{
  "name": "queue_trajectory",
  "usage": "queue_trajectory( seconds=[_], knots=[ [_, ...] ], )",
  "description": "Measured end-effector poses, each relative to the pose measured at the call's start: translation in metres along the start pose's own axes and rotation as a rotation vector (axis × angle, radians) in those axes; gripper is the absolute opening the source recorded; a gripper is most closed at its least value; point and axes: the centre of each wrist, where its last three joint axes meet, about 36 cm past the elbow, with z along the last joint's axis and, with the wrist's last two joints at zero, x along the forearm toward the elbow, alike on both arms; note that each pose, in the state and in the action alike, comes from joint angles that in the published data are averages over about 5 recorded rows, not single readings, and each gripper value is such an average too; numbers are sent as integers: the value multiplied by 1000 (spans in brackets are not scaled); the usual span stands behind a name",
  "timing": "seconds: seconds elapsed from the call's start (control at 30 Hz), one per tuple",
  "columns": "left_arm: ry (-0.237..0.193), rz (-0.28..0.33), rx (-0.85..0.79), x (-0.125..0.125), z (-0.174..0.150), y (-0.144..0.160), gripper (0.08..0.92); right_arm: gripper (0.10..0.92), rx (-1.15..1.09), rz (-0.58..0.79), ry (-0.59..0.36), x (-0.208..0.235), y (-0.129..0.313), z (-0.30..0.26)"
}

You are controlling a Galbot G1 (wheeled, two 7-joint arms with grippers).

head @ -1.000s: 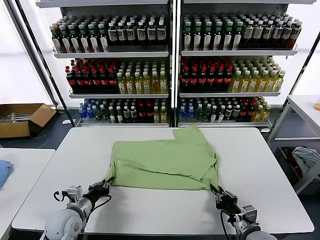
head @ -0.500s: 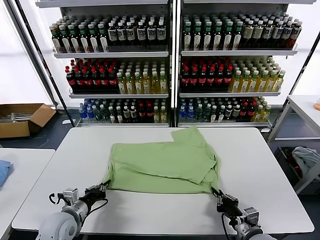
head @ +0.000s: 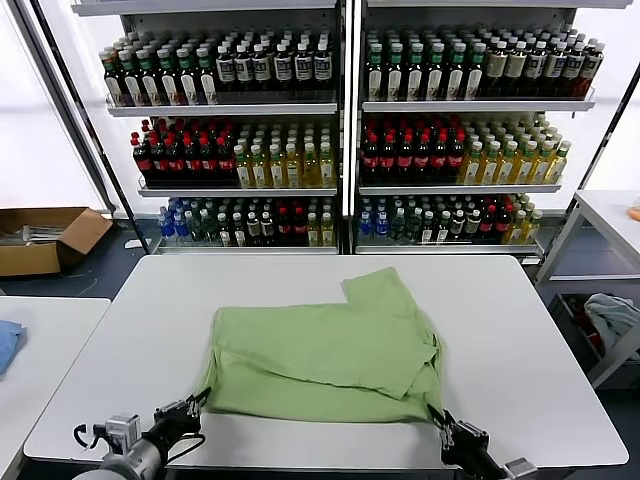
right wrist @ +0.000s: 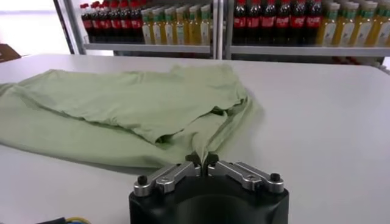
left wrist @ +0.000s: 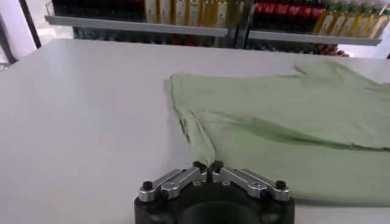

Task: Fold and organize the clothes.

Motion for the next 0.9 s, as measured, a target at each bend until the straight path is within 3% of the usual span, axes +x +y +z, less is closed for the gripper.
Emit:
queue_trajectory(
  seconds=[0.13, 0.2, 0.63, 0.9],
  knots=[
    [16, -21, -9, 16, 7, -3, 98, 176, 13, -5, 13, 10, 3, 1],
    [19, -31, -15, 23, 8, -4, 127, 232, 17, -5, 11, 12, 3, 1],
    [-37, -81, -59, 48, -14, 3, 485, 604, 13, -10, -129, 2, -22, -33],
    [-87, -56, -67, 34, -37, 24, 710, 805, 20, -45, -185, -46, -56, -67]
  ],
)
